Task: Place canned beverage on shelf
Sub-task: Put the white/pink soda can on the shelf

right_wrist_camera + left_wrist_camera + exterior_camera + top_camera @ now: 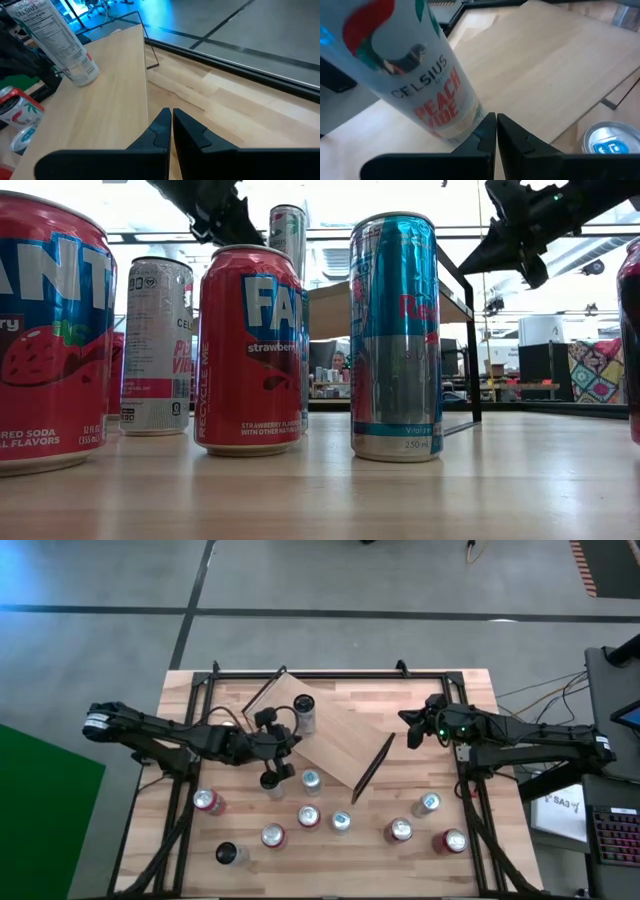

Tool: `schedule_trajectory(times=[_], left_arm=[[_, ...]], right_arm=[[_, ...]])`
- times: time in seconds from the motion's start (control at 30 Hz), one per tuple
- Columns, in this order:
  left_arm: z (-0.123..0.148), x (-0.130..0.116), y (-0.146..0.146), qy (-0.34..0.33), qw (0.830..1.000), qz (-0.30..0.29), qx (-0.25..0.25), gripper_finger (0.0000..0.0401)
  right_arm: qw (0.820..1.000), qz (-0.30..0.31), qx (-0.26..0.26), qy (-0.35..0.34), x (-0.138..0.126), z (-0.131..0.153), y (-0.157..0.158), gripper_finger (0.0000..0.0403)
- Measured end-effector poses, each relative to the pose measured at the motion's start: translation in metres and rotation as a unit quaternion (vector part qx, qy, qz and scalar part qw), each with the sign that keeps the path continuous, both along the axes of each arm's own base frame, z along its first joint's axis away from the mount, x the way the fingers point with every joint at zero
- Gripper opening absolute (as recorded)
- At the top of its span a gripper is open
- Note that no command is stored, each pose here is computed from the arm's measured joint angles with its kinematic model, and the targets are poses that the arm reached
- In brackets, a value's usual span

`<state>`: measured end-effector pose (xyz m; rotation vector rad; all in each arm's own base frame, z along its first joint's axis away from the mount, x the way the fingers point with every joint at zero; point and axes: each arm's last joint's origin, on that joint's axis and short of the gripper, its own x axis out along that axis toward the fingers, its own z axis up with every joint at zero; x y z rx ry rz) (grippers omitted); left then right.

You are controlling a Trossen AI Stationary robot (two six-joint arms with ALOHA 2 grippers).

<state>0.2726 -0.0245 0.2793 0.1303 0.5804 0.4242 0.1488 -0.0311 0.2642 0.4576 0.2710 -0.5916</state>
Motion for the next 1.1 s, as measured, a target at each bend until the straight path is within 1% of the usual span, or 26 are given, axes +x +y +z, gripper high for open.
schedule_trajectory(times=[0.43,0.6,0.87,0.97,1.1], left_arm=[[0.004,0.004,0.001,-0.029,0.999,-0.008,0.016,0.0],[0.005,0.004,0.003,-0.032,0.999,-0.002,0.018,0.0],[0.006,0.005,0.009,-0.036,0.999,0.008,0.02,0.0],[0.007,0.006,0.009,-0.044,0.999,0.008,0.019,0.0],[0.012,0.009,0.008,-0.076,0.997,0.007,0.018,0.0]], right_arm=[[1.0,0.0,0.004,0.026,0.009,-0.007,-0.001,0.0009],[0.999,0.0,0.004,0.032,0.015,-0.01,-0.002,0.0009],[0.999,0.001,0.004,0.041,0.018,-0.013,-0.003,0.0009],[0.999,0.002,0.001,0.043,0.018,-0.013,-0.003,0.0009],[0.999,0.002,0.001,0.043,0.018,-0.013,-0.003,0.0009]])
